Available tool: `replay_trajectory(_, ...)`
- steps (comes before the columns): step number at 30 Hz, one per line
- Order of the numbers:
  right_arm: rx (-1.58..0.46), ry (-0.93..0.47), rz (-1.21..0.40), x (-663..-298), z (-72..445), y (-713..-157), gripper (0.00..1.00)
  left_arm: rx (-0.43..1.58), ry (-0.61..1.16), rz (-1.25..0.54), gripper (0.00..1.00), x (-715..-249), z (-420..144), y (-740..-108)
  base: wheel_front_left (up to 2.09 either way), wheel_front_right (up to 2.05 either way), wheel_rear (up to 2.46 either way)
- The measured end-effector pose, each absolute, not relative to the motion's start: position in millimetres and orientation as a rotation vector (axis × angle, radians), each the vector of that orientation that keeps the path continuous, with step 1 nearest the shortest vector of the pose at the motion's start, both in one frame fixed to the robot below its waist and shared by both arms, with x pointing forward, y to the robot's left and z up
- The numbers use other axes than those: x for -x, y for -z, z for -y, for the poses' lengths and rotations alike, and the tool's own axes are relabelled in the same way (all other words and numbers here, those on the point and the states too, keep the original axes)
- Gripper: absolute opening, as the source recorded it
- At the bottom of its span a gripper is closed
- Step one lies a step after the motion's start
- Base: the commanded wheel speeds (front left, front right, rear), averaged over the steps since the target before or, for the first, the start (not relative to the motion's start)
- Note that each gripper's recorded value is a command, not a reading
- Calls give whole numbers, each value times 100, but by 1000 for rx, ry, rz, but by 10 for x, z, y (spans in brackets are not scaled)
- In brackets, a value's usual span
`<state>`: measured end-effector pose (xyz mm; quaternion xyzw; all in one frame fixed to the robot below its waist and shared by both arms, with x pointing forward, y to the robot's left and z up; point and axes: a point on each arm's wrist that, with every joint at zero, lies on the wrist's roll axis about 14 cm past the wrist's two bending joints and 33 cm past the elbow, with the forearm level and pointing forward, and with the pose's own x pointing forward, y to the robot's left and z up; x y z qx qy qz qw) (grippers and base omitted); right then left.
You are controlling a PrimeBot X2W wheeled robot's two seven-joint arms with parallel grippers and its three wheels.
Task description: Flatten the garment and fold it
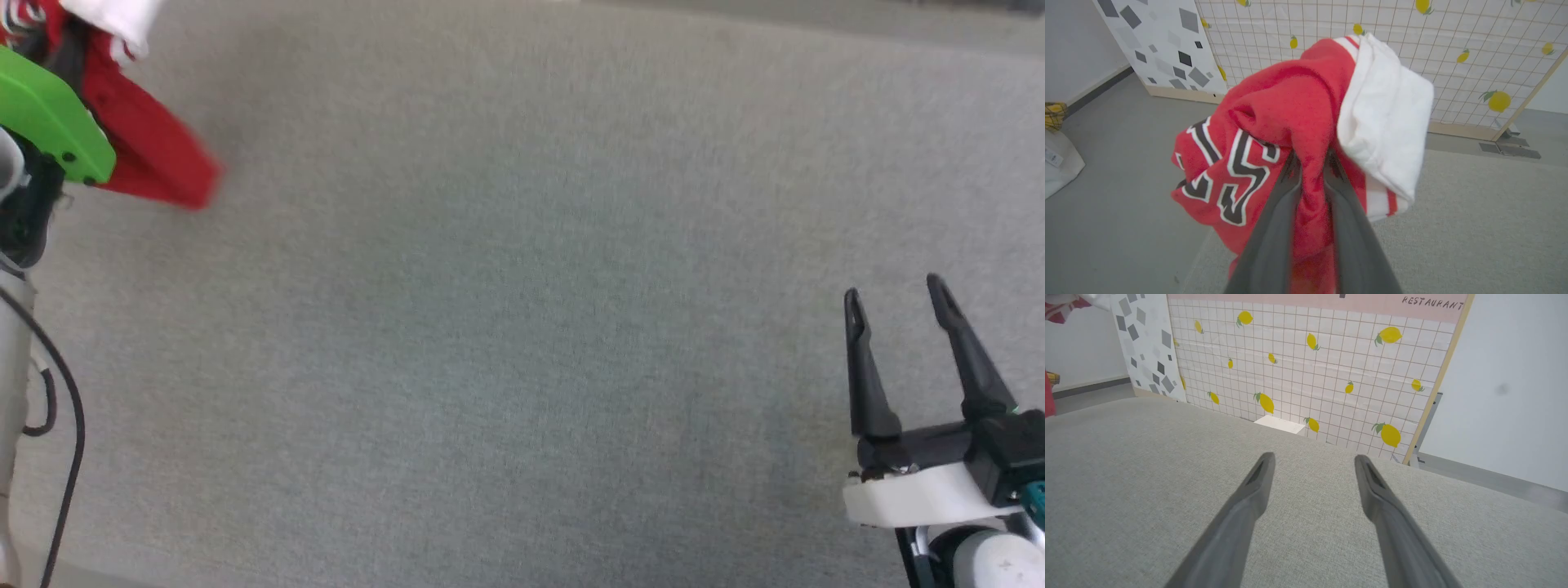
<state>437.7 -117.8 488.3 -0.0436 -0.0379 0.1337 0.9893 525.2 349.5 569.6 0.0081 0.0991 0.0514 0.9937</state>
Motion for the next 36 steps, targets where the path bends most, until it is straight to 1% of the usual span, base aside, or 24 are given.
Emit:
replay_trajectory(6,92,-233,146,-4233,1274,-5189,100,-67,-13,72,0,-5103,-3215,-6521,0,0,0)
replay_trajectory(9,89,-210,180,-4151,1350,-5337,100,-84,61,141,0,-5015,-2929,-6786,0,0,0)
replay_trajectory(12,77,-186,214,-4053,1429,-5479,100,-85,157,157,0,-4926,-2531,-6868,0,0,0)
replay_trajectory(17,72,-143,253,-3888,1575,-5643,100,-34,349,113,0,-4777,-1627,-6646,0,0,0)
replay_trajectory(22,74,-87,239,-3757,1765,-5647,100,4,499,49,0,-4631,-847,-6272,0,0,0)
replay_trajectory(26,70,-38,202,-3661,1923,-5568,100,42,610,-67,0,-4485,-259,-5731,0,0,0)
replay_trajectory(29,68,-2,165,-3607,2040,-5476,100,59,674,-179,0,-4344,75,-5277,0,0,0)
replay_trajectory(30,68,9,147,-3592,2076,-5426,100,56,694,-230,94,-4284,171,-5094,0,0,0)
replay_trajectory(31,67,18,131,-3582,2104,-5383,100,56,704,-265,100,-4240,230,-4963,0,0,0)
replay_trajectory(33,62,34,89,-3563,2155,-5267,100,35,730,-329,100,-4149,333,-4687,0,0,0)
replay_trajectory(36,60,52,42,-3539,2210,-5131,100,15,758,-359,100,-4089,409,-4485,0,0,0)
